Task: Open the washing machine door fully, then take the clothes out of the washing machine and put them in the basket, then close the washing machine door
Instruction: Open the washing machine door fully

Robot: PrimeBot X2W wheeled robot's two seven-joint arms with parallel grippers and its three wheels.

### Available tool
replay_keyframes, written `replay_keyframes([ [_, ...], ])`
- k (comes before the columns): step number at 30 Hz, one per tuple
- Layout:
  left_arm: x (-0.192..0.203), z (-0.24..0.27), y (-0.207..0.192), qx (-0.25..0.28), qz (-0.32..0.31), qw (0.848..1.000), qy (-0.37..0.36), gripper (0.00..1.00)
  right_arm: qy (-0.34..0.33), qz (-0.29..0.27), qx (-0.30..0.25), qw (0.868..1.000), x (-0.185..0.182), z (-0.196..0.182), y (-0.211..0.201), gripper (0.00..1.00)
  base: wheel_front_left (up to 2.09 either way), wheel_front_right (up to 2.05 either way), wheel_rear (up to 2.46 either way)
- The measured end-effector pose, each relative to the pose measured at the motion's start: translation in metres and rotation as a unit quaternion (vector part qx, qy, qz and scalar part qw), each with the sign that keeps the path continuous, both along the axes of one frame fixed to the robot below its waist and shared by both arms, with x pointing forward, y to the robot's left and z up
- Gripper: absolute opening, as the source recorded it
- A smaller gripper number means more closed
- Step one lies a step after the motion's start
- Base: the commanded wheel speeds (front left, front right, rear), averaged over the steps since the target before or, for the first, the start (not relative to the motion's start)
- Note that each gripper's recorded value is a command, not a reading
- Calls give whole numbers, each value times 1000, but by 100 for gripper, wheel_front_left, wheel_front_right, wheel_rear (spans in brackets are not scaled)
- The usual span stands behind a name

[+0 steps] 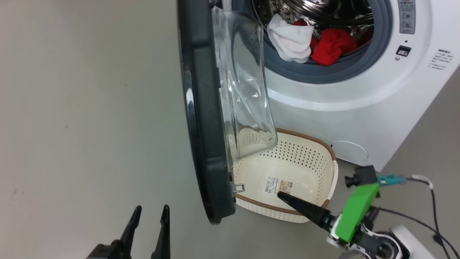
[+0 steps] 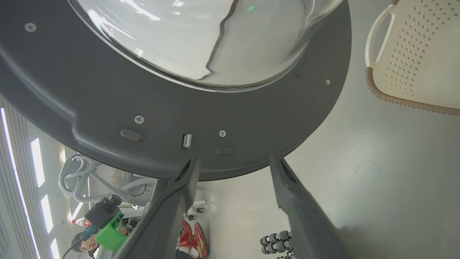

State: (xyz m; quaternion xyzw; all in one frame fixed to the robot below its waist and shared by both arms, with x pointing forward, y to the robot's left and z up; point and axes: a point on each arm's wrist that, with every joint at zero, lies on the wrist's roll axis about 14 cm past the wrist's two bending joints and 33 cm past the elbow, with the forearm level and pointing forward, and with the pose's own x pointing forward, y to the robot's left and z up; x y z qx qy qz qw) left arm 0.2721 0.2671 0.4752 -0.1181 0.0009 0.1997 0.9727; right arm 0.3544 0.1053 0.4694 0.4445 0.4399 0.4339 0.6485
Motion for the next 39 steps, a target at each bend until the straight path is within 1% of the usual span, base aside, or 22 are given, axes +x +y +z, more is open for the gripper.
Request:
replay_keyframes([
  [3,2,0,-1,-1,-3,1000,0,100,-1,-43,-24,999,4,-17,-18,100,0,0,0],
  [7,4,-1,-2,-1,-6,1000,0,100,-13,-101,-51,993,12,-33,-40,100,0,0,0],
  [9,5,-1,-2,-2,-7,1000,0,100,-29,-126,-72,989,16,-42,-51,100,0,0,0],
  [13,5,-1,-2,-3,-10,1000,-1,100,-70,-164,-97,979,21,-48,-66,100,0,0,0],
  [17,6,-1,-2,-3,-10,1000,-2,100,-131,-191,-123,965,26,-50,-79,100,0,0,0],
  [20,3,-4,-2,-5,-8,1000,1,100,-192,-193,-151,950,25,-55,-90,100,0,0,0],
  [22,2,-6,-3,-5,-9,1000,5,100,-214,-198,-166,942,25,-59,-98,100,0,0,0],
  [25,3,-6,-3,-4,-11,1000,5,100,-246,-191,-188,931,27,-63,-104,100,0,0,0],
  [27,4,-6,-3,-4,-12,1000,5,100,-272,-198,-196,921,37,-57,-109,100,0,0,0],
  [31,6,-6,-4,-4,-14,1000,6,100,-331,-232,-205,891,62,-36,-122,100,0,0,0],
  [35,6,-6,-4,-4,-15,1000,6,100,-375,-248,-216,867,65,-24,-127,100,0,0,0],
  [36,6,-6,-4,-4,-14,1000,6,100,-385,-253,-222,859,66,-22,-131,100,0,0,0],
  [37,7,-6,-4,-3,-15,1000,6,100,-400,-269,-229,846,68,-16,-138,100,0,0,0],
  [39,7,-6,-4,-3,-15,1000,5,100,-415,-286,-234,832,71,-8,-145,100,0,0,0],
])
